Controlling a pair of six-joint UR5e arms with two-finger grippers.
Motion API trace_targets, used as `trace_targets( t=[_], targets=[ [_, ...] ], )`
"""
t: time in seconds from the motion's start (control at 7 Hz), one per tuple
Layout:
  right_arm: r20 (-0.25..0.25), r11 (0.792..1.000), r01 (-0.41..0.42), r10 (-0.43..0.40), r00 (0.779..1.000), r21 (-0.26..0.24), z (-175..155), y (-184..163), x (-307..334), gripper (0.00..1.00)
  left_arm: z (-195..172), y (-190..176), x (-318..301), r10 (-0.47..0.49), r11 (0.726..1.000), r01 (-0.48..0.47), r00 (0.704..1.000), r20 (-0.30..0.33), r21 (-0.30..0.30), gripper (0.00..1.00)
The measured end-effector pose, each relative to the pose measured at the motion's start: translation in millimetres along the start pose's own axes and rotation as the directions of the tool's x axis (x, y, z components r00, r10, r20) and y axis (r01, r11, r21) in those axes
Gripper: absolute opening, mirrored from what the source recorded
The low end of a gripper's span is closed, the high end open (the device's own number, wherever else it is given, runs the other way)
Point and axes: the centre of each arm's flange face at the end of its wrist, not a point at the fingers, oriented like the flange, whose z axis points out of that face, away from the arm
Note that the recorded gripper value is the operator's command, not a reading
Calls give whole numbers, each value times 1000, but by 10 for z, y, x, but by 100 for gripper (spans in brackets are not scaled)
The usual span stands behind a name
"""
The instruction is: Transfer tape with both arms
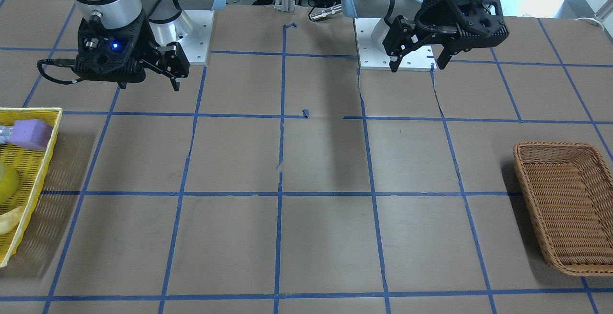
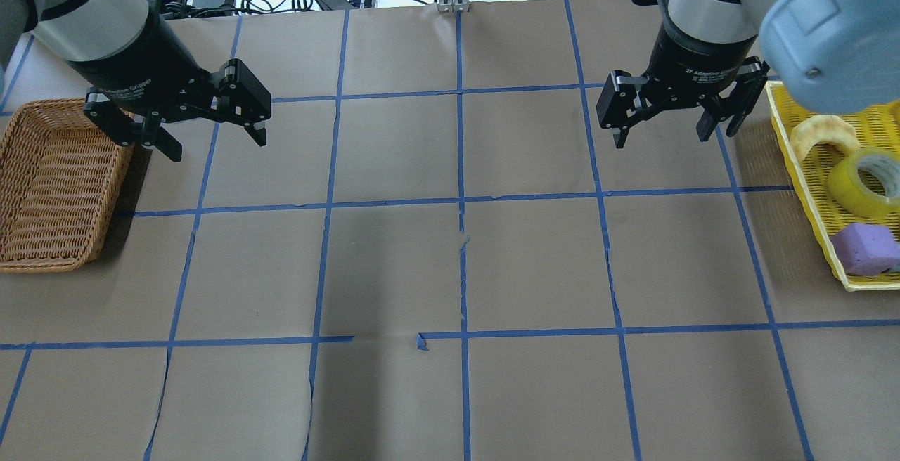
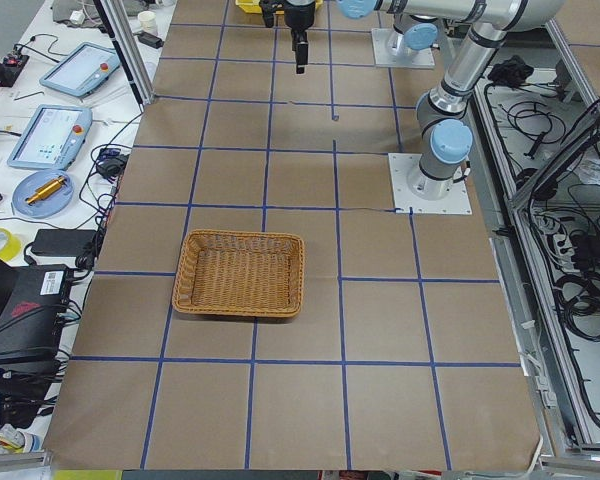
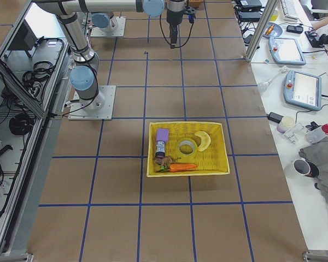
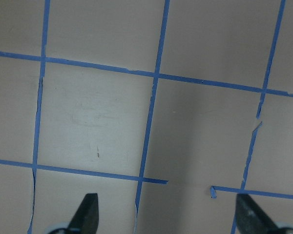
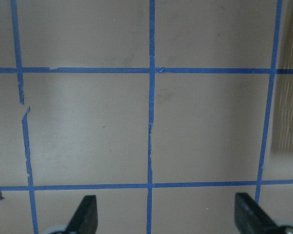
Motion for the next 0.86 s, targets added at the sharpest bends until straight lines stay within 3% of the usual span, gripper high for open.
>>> trace_targets(
  t=[0.57,0.86],
  targets=[
    [5,1000,0,0,1000,5,-15,-2,-10,100,-1,-4,-7,-2,1000,2,1000,-1,0,100],
    [39,1000,2,-2,999,5,-19,-8,-46,100,0,-3,-8,-2,1000,2,1000,0,0,100]
  ],
)
